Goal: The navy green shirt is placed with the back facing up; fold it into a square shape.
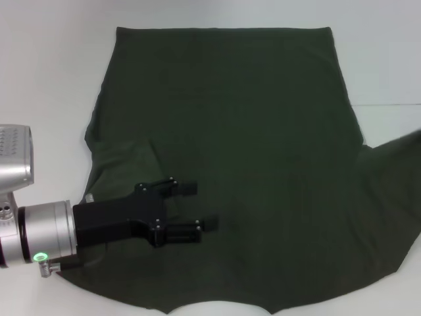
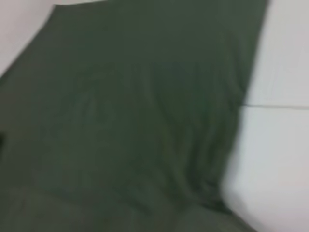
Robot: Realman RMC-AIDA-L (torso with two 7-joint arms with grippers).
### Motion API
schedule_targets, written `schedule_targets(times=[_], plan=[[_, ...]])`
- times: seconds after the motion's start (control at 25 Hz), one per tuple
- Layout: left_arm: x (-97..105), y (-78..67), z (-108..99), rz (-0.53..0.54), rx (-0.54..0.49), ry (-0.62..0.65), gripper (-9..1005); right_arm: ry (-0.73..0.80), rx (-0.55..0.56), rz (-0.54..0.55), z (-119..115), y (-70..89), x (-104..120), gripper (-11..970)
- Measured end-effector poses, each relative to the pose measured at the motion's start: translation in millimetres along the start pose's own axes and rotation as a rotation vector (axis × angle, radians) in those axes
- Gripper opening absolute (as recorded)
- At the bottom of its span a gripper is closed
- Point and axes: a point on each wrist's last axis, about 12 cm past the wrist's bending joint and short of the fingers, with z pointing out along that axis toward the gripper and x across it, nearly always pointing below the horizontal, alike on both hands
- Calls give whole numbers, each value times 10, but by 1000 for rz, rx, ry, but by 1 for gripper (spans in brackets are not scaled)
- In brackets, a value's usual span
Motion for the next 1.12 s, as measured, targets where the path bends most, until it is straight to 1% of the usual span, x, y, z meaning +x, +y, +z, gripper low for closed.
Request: schedule_targets(times=[0.12, 0.28, 0.36, 0.4, 0.56, 0.72, 0.76, 0.88, 0.96, 1.04, 1.12], plan=[[-3, -1, -2, 0, 1, -4, 919, 33, -61, -64, 160, 270, -170, 53], [-9, 3, -20, -7, -5, -12, 919, 115, -104, -121, 428, 618, -285, 58], [-14, 8, -39, -10, -10, -19, 919, 149, -115, -140, 542, 745, -310, 60], [-14, 8, -45, -11, -11, -22, 920, 174, -121, -155, 629, 834, -321, 62], [-21, 19, -71, -11, -20, -27, 920, 232, -112, -204, 886, 1068, -350, 67], [-27, 25, -77, -10, -21, -27, 920, 259, -129, -235, 1059, 1281, -352, 72], [-33, 28, -75, -8, -20, -27, 920, 262, -132, -240, 1080, 1317, -352, 113], [-44, 34, -74, -5, -20, -26, 919, 264, -135, -230, 1105, 1364, -348, 234], [-47, 37, -73, -4, -20, -25, 919, 253, -120, -199, 1087, 1310, -346, 314], [-49, 39, -72, -4, -20, -25, 919, 232, -85, -151, 1039, 1168, -336, 391], [-48, 42, -73, -3, -21, -21, 919, 203, -39, -89, 974, 971, -310, 469]])
